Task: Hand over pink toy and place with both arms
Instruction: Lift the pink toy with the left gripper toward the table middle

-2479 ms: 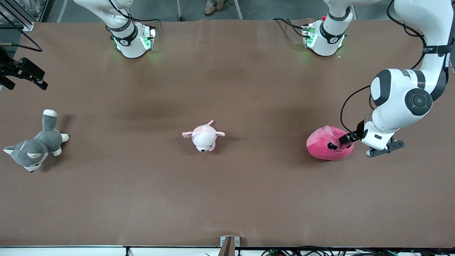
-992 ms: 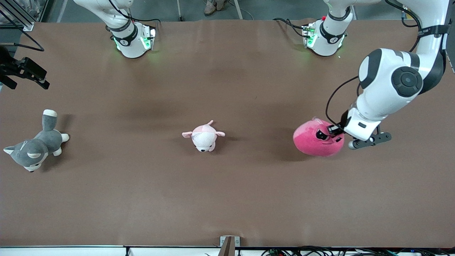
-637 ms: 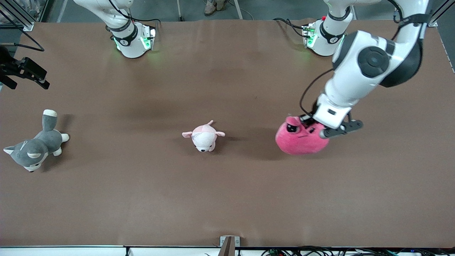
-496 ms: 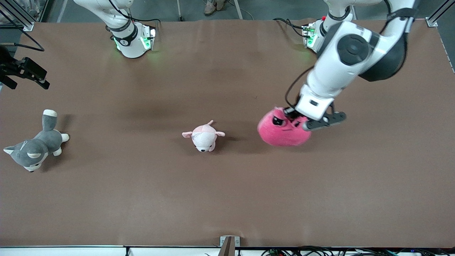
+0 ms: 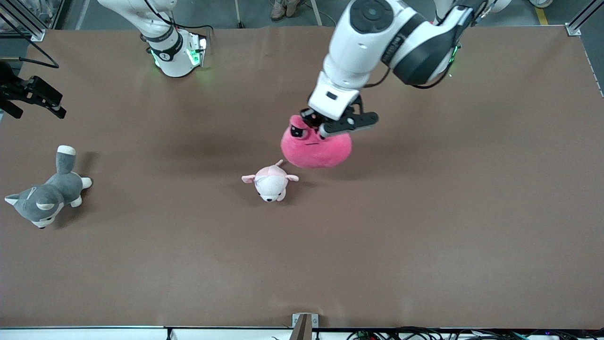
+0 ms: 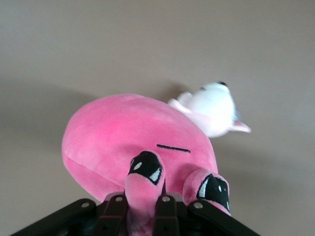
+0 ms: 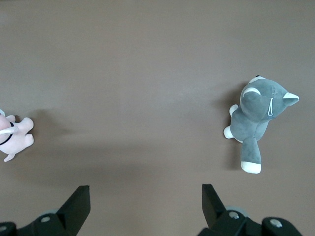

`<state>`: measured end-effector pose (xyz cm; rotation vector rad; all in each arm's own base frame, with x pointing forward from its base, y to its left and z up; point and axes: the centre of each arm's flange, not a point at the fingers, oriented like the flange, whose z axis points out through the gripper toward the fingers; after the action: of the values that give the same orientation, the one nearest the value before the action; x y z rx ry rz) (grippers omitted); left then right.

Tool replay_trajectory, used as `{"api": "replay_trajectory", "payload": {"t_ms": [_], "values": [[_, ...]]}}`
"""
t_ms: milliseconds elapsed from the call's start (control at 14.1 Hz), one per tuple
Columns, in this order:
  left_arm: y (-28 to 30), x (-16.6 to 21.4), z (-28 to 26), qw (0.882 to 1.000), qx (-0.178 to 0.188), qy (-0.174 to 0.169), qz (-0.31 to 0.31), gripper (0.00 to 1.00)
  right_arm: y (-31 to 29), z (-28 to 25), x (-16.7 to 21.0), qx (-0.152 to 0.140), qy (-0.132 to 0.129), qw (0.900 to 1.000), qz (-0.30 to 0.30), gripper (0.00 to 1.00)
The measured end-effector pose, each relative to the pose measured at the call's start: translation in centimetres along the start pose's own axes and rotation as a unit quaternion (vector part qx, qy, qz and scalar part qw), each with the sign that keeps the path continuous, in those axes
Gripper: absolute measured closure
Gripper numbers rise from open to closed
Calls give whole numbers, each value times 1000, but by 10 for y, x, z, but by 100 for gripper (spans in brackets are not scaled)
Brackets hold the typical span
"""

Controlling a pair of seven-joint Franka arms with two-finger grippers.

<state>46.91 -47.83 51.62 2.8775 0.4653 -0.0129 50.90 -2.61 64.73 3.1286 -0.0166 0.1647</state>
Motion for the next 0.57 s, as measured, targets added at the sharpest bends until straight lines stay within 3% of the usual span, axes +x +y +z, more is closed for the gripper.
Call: {"api": "replay_trajectory", "payload": {"t_ms": [425,567], "values": [[59,-46,0,999,-37,-20,-27,83,-2,1,1,1,-1,1000,-1,0],[67,-52,-7,998,-49,-20,-24,83,-15,14,6,5,-14,1000,-14,0]]}}
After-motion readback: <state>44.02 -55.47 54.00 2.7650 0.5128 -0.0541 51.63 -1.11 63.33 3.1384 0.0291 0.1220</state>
